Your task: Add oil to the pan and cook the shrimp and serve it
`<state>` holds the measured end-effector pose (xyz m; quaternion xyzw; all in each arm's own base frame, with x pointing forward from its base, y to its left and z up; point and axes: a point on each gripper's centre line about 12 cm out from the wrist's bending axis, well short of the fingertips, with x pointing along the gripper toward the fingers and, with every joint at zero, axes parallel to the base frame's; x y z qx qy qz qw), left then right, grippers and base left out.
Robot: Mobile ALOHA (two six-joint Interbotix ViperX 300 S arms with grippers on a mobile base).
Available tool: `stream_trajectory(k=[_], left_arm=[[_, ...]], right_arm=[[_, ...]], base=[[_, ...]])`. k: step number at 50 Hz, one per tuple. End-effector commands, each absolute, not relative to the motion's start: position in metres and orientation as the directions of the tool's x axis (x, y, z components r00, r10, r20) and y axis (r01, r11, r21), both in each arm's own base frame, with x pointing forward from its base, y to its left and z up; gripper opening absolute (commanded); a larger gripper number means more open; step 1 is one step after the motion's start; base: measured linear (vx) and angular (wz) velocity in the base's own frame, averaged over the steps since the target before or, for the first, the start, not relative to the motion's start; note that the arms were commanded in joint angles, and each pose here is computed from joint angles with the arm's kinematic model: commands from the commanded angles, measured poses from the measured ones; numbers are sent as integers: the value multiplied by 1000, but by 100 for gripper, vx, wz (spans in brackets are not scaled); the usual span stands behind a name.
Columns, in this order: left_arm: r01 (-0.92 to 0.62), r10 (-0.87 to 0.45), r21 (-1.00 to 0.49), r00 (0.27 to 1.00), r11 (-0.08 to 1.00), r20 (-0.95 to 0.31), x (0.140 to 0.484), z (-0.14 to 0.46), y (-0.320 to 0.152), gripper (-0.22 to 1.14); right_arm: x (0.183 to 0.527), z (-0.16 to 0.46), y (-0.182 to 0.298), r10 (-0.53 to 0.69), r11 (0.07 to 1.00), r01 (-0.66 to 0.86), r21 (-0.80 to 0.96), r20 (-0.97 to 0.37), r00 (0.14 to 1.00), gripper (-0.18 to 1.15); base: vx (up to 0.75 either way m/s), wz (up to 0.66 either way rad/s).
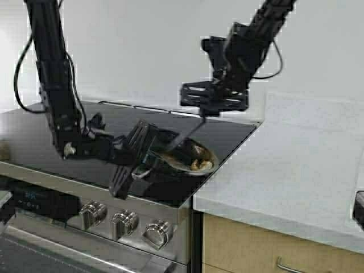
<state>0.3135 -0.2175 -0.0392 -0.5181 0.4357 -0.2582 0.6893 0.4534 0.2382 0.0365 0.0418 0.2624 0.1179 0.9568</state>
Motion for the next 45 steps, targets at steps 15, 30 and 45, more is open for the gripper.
stream_trajectory(k=[15, 30, 45], left_arm=[[-75, -789, -995, 614, -66, 5, 327, -50, -216, 4], [-54, -780, -991, 623, -119, 59, 338, -47, -219, 4], [-107, -774, -994, 632, -32, -43, 346, -57, -222, 4]], right_arm=[[434, 126, 216, 222, 970, -184, 159, -277, 935, 9], [429, 132, 212, 217, 969, -175, 172, -271, 938, 9], [418, 119, 203, 191, 968, -128, 217, -297, 936, 9]], base=[[0, 0], [0, 0], [0, 0]])
